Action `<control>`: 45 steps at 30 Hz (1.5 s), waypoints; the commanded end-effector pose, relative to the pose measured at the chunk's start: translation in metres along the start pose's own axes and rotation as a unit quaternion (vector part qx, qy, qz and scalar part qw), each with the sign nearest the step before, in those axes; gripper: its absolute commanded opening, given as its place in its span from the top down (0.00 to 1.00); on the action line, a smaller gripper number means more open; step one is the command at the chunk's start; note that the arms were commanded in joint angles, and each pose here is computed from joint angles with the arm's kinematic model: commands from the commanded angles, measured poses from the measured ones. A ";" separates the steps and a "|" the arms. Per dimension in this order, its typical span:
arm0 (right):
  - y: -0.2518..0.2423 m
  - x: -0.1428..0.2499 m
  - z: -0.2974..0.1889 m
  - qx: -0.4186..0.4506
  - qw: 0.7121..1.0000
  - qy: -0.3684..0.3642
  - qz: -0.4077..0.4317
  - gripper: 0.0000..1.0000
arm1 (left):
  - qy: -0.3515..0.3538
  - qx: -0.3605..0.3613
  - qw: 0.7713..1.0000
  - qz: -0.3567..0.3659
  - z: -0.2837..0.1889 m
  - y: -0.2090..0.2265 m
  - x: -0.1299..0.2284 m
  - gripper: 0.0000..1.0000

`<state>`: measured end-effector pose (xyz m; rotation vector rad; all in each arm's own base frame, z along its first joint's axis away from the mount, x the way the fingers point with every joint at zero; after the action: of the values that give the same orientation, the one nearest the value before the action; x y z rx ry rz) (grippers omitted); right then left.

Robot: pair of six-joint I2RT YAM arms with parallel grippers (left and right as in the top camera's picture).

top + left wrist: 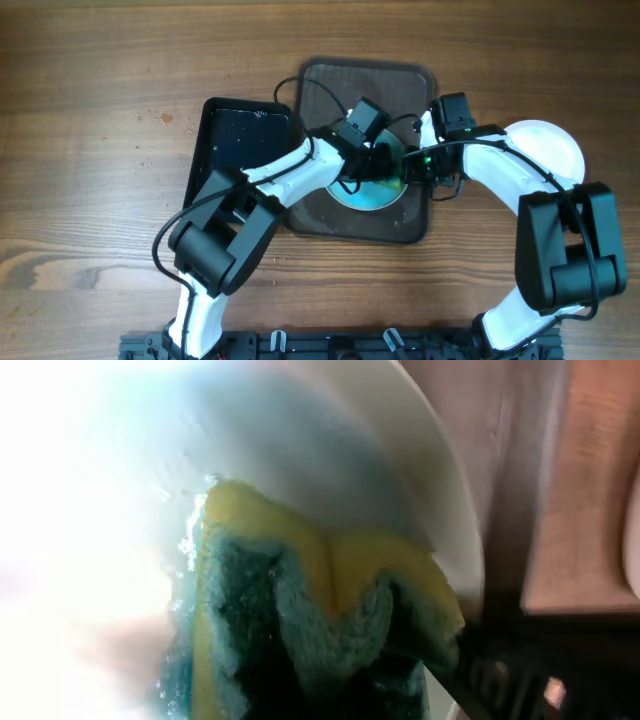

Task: Clean dirty plates on tray and stack at the side
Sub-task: 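Scrub the blue stain on the last plate with the sponge, then put the sponge back in the black tray with the left gripper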

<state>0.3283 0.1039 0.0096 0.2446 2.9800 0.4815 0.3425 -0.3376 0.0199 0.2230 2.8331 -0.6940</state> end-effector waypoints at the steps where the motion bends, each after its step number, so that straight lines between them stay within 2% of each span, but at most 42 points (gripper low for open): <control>1: -0.007 0.023 0.014 0.023 0.999 0.040 -0.019 0.96 | -0.084 -0.222 0.970 -0.048 -0.027 0.129 -0.048 0.96; 3: -0.007 0.023 0.014 0.023 0.999 0.040 -0.019 0.96 | -0.089 -0.253 0.962 -0.056 -0.038 0.144 -0.054 0.96; 6: -0.007 0.023 0.014 0.023 0.999 0.040 -0.019 0.96 | -0.073 -0.264 0.961 -0.028 -0.041 0.146 -0.052 0.96; 10: -0.007 0.023 0.014 0.023 0.999 0.042 -0.018 0.96 | 0.014 -0.265 0.964 -0.019 -0.041 0.142 -0.014 0.96; 12: -0.007 0.023 0.014 0.023 0.999 0.041 -0.018 0.96 | 0.094 -0.168 0.981 0.006 -0.030 0.112 0.014 0.96; 13: -0.007 0.023 0.014 0.023 0.999 0.041 -0.016 0.96 | 0.140 -0.074 0.987 0.029 -0.026 0.081 0.031 0.96; 14: -0.007 0.023 0.014 0.023 0.999 0.040 -0.014 0.96 | 0.170 -0.001 0.984 0.048 -0.025 0.055 0.044 0.96; 15: -0.007 0.022 0.014 0.023 0.999 0.040 -0.014 0.96 | 0.184 0.039 0.981 0.056 -0.026 0.039 0.052 0.96; 17: -0.007 0.022 0.014 0.023 0.999 0.040 -0.015 0.96 | 0.203 0.075 0.973 0.075 -0.023 0.013 0.068 0.96; 23: -0.007 0.023 0.014 0.023 0.999 0.041 -0.014 0.96 | 0.223 0.074 0.966 0.109 -0.017 -0.010 0.092 0.96; 24: -0.007 0.023 0.014 0.023 0.999 0.041 -0.014 0.96 | 0.223 0.062 0.967 0.103 -0.017 -0.006 0.091 0.96; 26: -0.007 0.023 0.014 0.023 0.999 0.042 -0.014 0.96 | 0.214 -0.004 0.974 0.075 -0.016 0.017 0.087 0.96; 28: -0.007 0.023 0.014 0.023 0.999 0.042 -0.014 0.96 | 0.186 -0.131 0.973 0.031 -0.022 0.062 0.075 0.96; 29: -0.007 0.023 0.014 0.023 0.999 0.042 -0.014 0.96 | 0.176 -0.168 0.970 0.018 -0.026 0.076 0.072 0.96; 31: -0.007 0.023 0.014 0.023 0.999 0.041 -0.014 0.96 | 0.132 -0.311 0.941 -0.025 -0.050 0.128 0.059 0.96; 32: -0.007 0.023 0.014 0.023 0.999 0.042 -0.014 0.96 | 0.117 -0.358 0.926 -0.032 -0.061 0.144 0.055 0.96; 35: -0.007 0.023 0.014 0.023 0.999 0.042 -0.014 0.96 | 0.091 -0.443 0.891 -0.030 -0.085 0.170 0.048 0.96; 38: -0.007 0.023 0.014 0.023 0.999 0.041 -0.015 0.96 | 0.087 -0.471 0.877 -0.037 -0.095 0.176 0.050 0.96; 39: -0.007 0.023 0.014 0.023 0.999 0.041 -0.015 0.95 | 0.092 -0.464 0.880 -0.044 -0.095 0.174 0.053 0.96; 41: -0.007 0.023 0.014 0.023 0.999 0.042 -0.014 0.96 | 0.115 -0.394 0.910 -0.061 -0.092 0.151 0.059 0.96; 42: -0.007 0.023 0.014 0.023 0.999 0.041 -0.014 0.96 | 0.126 -0.343 0.929 -0.056 -0.092 0.133 0.059 0.96; 43: -0.007 0.023 0.014 0.023 0.999 0.041 -0.014 0.96 | 0.127 -0.256 0.957 -0.041 -0.096 0.102 0.054 0.96; 45: -0.007 0.023 0.014 0.023 0.999 0.041 -0.014 0.96 | 0.092 -0.153 0.984 -0.024 -0.119 0.060 0.040 0.96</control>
<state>0.3085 0.1375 0.0103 0.1292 3.0356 0.6525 0.2916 -0.2127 0.0303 0.1007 3.1631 0.0974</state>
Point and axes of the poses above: each gripper's point midway between its finger pads, its own z axis out along the fingers, its own y axis along the line the jaws close on, x = y × z, the point moved 1 cm from there along -z, back along the fingers, and after that the axes turned 6 degrees about z, right-handed, at the moved point
